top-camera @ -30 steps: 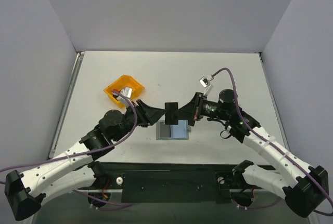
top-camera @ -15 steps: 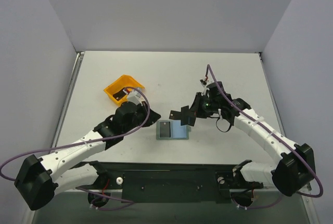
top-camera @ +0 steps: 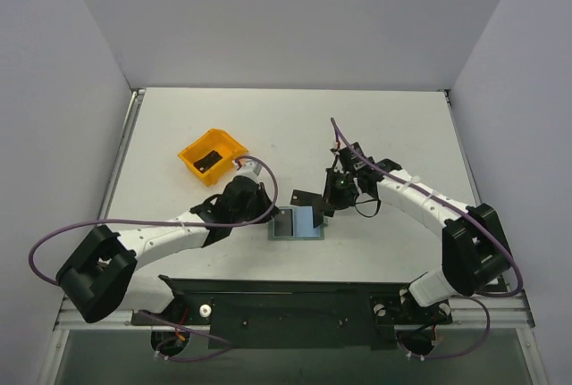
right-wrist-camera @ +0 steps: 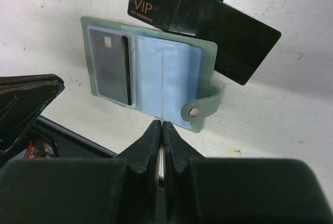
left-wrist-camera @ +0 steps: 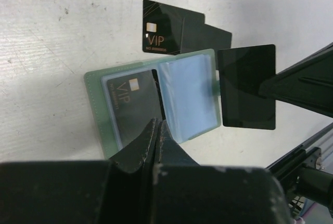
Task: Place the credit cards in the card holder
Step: Pick up the credit card at the corner of the board, then turn over the card slot in the card holder.
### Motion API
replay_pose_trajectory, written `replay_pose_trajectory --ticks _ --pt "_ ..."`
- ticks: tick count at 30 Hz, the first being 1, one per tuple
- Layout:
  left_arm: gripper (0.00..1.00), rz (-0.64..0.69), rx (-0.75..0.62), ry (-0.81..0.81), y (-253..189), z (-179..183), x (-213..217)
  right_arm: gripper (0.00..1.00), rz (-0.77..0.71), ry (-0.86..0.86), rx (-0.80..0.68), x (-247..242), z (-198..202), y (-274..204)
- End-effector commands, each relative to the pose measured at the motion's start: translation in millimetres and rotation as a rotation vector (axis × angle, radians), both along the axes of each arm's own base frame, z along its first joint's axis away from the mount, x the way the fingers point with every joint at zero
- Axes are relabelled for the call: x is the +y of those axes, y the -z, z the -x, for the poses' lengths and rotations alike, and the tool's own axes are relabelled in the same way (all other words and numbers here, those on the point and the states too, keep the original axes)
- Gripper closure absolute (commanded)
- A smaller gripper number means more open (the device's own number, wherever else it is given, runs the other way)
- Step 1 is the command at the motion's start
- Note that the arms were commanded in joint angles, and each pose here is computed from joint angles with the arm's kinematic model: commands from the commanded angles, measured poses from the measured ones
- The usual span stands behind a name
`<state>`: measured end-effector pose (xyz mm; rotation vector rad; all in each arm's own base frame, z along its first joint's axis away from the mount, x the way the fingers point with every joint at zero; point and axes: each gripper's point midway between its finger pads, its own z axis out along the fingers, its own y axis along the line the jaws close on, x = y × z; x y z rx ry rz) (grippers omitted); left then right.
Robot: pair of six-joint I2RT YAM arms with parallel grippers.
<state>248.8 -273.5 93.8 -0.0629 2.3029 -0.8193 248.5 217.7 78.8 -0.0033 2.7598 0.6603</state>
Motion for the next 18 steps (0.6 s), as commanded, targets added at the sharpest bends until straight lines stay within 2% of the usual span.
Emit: replay_pose_trajectory --ticks 1,18 --pt "1.0 -0.008 -0.003 -0.025 14.0 -8.1 -1.0 1.0 0.04 -0.029 0.002 0.9 -3.4 4.8" --pt "1.0 -0.051 0.11 -0.042 63.2 1.1 3.9 1.0 0.117 -0.05 0.079 0.4 7.0 41.5"
